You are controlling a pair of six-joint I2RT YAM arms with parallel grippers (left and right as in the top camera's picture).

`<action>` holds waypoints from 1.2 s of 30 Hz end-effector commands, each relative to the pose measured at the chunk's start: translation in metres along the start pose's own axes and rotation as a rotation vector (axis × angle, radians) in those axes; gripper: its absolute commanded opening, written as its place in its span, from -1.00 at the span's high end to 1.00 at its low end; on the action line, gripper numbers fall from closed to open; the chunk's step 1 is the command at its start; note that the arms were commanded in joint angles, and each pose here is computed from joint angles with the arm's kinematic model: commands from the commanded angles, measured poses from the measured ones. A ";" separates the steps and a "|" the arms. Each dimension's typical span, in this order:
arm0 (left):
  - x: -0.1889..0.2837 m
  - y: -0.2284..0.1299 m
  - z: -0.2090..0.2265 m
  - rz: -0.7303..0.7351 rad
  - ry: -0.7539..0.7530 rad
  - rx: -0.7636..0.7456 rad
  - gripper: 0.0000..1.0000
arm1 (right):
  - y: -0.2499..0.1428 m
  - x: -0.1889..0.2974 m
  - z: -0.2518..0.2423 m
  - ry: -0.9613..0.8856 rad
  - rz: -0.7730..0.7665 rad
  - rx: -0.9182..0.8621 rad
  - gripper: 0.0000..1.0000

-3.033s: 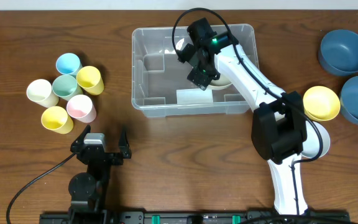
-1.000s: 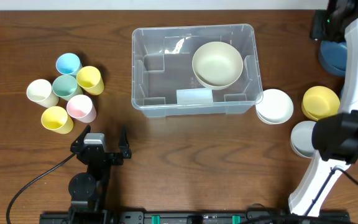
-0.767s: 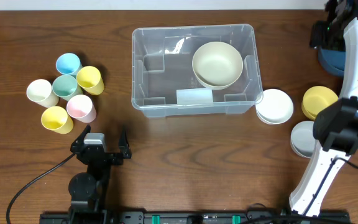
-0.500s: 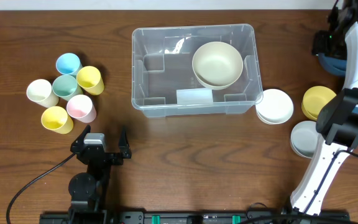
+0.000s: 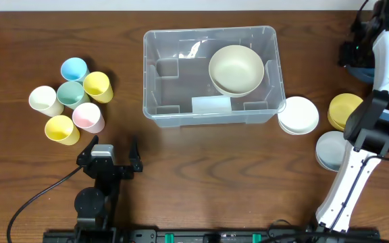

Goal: Pack container
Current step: 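Move the right gripper to the dark teal bowl and grasp its rim, then carry the teal bowl over the bin and lower it onto the cream bowl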

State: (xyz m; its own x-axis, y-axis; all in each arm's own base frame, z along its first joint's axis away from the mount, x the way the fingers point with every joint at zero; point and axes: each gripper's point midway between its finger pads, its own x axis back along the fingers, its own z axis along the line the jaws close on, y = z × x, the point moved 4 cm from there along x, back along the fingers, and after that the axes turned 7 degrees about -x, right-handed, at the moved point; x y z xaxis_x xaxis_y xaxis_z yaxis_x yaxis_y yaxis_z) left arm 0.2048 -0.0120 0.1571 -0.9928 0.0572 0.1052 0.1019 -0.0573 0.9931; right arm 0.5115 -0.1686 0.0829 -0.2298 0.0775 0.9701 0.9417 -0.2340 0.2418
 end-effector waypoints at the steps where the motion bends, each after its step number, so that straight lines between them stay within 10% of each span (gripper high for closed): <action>1: -0.001 -0.014 0.000 0.046 0.002 0.012 -0.96 | -0.007 -0.024 0.001 0.005 0.045 0.024 -0.12; 16: -0.001 -0.014 0.000 0.046 0.002 0.012 -0.96 | -0.003 -0.019 0.023 0.036 0.027 0.056 0.97; 26: -0.001 -0.014 0.000 0.046 0.002 0.012 -0.96 | 0.016 0.059 0.080 0.063 -0.123 0.141 0.97; 36: -0.001 -0.014 0.000 0.046 0.002 0.012 -0.96 | -0.005 0.239 0.170 0.156 -0.425 0.316 0.98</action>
State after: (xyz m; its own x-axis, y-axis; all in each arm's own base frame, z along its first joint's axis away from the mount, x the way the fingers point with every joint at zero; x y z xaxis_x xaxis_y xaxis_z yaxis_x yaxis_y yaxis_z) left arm 0.2048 -0.0120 0.1572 -0.9928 0.0576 0.1048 0.1015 -0.0573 0.9932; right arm 0.5137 -0.0161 0.2505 -0.5196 -0.0051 0.8544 0.8529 0.0565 0.5191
